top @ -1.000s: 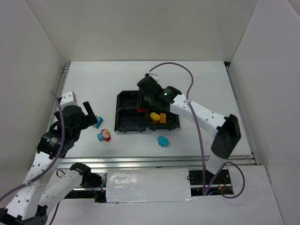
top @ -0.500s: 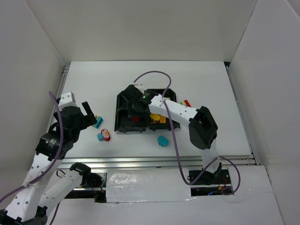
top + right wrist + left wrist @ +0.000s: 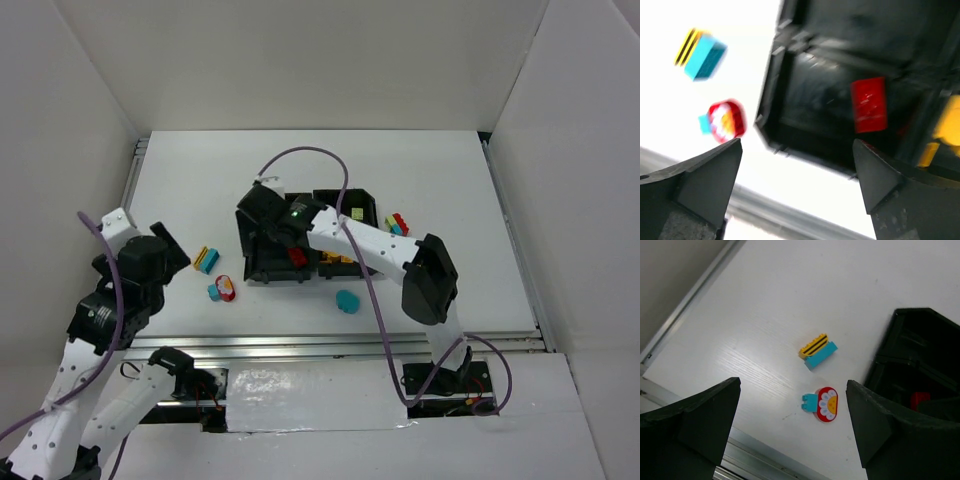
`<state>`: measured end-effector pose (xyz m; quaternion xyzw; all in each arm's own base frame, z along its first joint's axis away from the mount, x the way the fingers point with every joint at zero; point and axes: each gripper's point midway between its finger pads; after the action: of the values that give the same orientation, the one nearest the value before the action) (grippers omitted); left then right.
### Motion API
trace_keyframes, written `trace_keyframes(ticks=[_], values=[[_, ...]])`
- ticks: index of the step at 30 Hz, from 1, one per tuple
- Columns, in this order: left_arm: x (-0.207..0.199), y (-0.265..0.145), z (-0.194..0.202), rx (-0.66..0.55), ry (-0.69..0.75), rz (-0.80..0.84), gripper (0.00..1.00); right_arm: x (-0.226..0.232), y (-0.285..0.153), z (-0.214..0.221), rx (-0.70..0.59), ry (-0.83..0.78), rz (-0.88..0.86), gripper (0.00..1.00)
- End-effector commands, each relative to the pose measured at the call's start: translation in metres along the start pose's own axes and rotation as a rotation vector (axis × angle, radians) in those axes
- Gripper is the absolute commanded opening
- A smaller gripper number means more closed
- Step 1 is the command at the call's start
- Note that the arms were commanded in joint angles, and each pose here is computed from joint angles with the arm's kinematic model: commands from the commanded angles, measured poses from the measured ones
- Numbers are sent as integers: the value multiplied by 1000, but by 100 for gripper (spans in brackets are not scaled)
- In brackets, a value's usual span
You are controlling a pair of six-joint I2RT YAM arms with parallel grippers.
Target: Sort the legos into containers by color
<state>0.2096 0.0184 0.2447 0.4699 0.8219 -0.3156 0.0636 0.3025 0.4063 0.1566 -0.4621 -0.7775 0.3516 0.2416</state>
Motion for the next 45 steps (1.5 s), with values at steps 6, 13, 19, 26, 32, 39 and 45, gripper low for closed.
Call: trace_keyframes(ticks=[6,13,19,26,32,39,45], values=[[54,-42,-52,-255,-302,-101,99,100,-4,4,-49,-193,-90,100],[52,-47,-54,-266,-317,-39,100,134,28,29,-10,-213,-129,100],[38,-41,-50,-231,-264,6,99,152,54,47,14,-259,-167,100],[33,-41,-48,-220,-254,27,99,156,73,57,19,-268,-158,100],[30,-40,-47,-214,-244,38,100,160,81,61,5,-272,-152,100],[29,-40,-47,-210,-237,47,100,172,89,65,-8,-274,-186,97],[29,-40,-47,-210,-236,52,100,172,99,71,0,-279,-171,93]])
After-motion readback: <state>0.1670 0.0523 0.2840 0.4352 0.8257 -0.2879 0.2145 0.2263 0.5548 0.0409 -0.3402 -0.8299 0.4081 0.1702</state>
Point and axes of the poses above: each gripper's point midway between its finger pads, its own y axis out along the fingers, its own x axis along the line the jaws close on, z = x × y, and after that the axes turned 15 degrees about -y, right-handed
